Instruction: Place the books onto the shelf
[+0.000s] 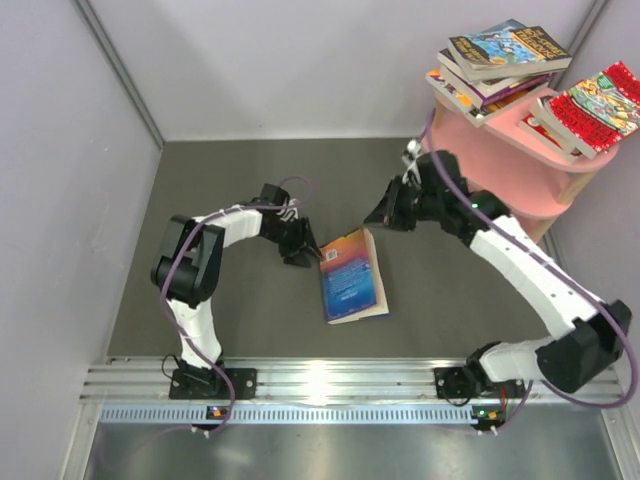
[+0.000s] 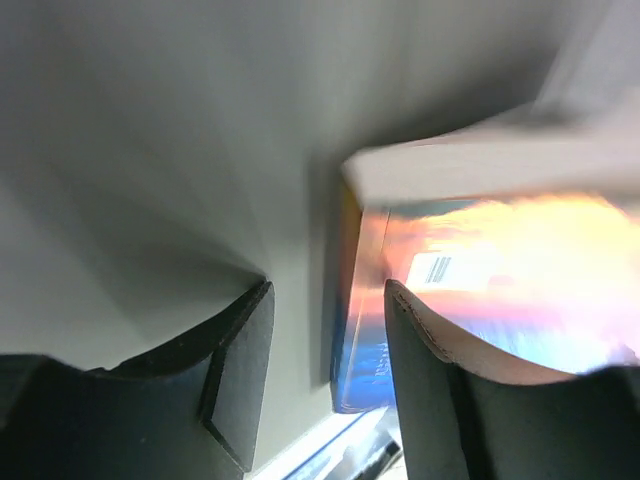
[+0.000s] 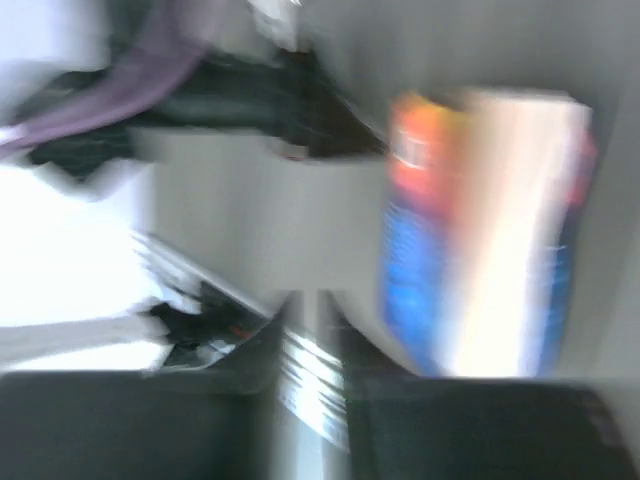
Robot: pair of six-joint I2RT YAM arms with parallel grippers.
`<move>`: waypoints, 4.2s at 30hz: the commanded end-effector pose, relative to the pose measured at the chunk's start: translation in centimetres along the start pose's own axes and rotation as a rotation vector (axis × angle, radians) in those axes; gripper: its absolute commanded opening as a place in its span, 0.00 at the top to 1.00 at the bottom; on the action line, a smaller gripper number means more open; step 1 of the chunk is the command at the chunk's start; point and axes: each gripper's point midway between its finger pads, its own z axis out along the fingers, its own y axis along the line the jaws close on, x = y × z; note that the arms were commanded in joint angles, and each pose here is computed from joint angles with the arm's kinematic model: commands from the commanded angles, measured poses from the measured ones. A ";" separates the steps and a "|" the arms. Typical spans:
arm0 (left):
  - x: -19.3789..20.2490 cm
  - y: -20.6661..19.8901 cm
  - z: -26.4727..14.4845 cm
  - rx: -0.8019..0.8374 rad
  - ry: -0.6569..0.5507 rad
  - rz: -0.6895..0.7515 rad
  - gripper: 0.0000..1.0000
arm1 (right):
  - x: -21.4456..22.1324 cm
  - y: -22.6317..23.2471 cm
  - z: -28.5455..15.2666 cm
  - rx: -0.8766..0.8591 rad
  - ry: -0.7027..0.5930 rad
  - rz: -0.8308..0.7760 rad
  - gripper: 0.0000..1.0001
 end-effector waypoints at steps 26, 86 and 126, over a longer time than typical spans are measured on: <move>0.1 -0.8 0.9 0.013 -0.005 0.064 0.45 | 8.0 -12.9 10.9 0.240 0.315 -0.084 0.00; -1.0 1.2 -0.5 0.038 -0.024 -0.001 0.48 | -4.3 4.1 -5.9 -0.016 -0.390 -0.171 1.00; 0.8 1.8 -2.5 0.026 -0.049 0.011 0.50 | -21.9 2.5 -44.4 0.548 -1.310 -0.400 1.00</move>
